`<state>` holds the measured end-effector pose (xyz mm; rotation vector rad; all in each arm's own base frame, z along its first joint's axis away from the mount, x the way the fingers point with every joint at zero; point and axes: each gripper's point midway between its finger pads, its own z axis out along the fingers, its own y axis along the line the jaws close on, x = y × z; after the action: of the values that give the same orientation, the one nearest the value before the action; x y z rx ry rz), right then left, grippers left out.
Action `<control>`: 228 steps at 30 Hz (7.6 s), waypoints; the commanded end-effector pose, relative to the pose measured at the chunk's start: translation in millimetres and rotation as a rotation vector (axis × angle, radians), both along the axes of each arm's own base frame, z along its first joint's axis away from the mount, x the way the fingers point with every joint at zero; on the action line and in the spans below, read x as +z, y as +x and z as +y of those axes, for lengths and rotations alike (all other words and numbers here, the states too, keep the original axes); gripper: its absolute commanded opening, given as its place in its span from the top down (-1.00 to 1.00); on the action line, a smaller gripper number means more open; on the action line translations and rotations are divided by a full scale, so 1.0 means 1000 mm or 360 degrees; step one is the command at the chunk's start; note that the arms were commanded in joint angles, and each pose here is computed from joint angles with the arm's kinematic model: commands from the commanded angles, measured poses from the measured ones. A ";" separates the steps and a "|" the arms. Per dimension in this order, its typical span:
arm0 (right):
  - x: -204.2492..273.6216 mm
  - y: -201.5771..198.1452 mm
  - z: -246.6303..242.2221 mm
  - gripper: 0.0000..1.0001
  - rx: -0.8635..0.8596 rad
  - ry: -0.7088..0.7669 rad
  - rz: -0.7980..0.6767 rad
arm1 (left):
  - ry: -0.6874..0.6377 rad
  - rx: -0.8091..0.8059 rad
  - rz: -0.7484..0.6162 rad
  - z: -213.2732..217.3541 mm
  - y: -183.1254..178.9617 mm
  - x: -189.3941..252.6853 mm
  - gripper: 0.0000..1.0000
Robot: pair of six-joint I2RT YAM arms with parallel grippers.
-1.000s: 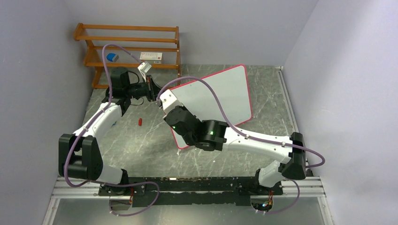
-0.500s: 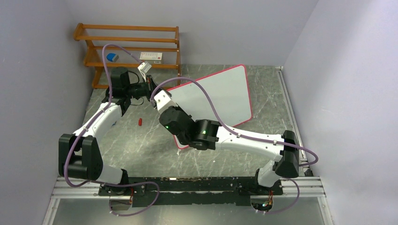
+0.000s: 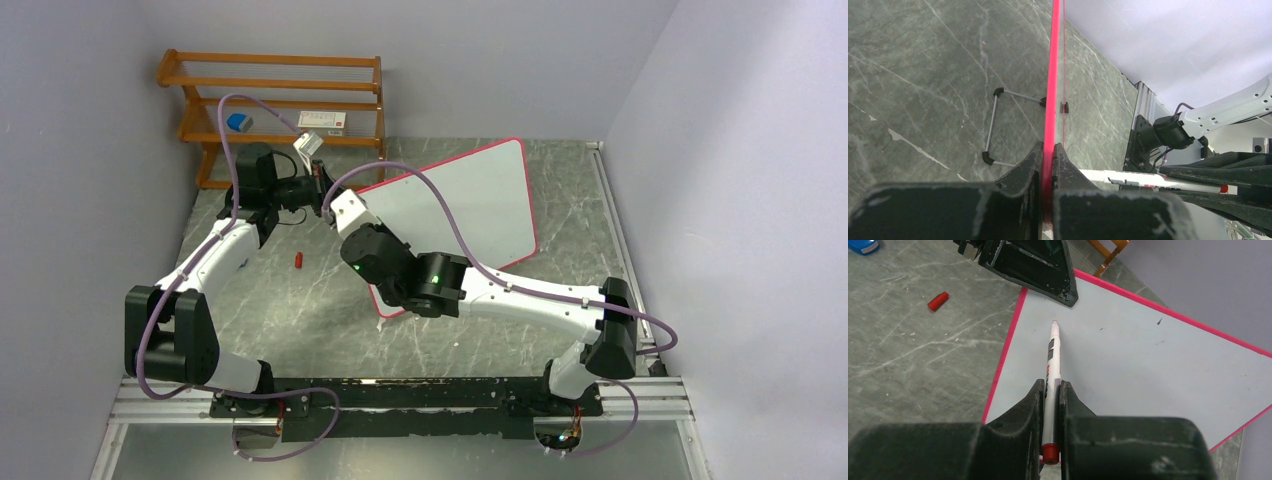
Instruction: Write a sentence on the whiteboard
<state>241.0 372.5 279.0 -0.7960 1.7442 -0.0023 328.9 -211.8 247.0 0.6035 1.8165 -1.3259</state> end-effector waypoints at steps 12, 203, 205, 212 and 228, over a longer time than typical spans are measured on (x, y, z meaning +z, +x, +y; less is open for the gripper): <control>-0.004 0.009 0.002 1.00 -0.0033 -0.0013 0.0028 | 0.0024 -0.0062 0.0043 -0.008 -0.010 -0.005 0.90; -0.039 0.005 -0.057 1.00 -0.0229 0.0106 0.0127 | 0.0072 -0.0048 0.0094 -0.009 -0.005 -0.019 0.90; -0.038 0.006 -0.056 1.00 -0.0225 0.0110 0.0123 | 0.0072 -0.0051 0.0092 -0.009 -0.006 -0.018 0.90; -0.035 0.007 -0.051 1.00 -0.0212 0.0128 0.0108 | 0.0071 -0.0051 0.0096 -0.009 -0.006 -0.019 0.89; -0.031 0.008 -0.040 1.00 -0.0161 0.0152 0.0110 | 0.0072 -0.0053 0.0096 -0.010 -0.006 -0.018 0.90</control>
<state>243.7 324.7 237.4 -0.6832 1.8555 -0.0004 331.7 -212.1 244.6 0.6013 1.8389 -1.3110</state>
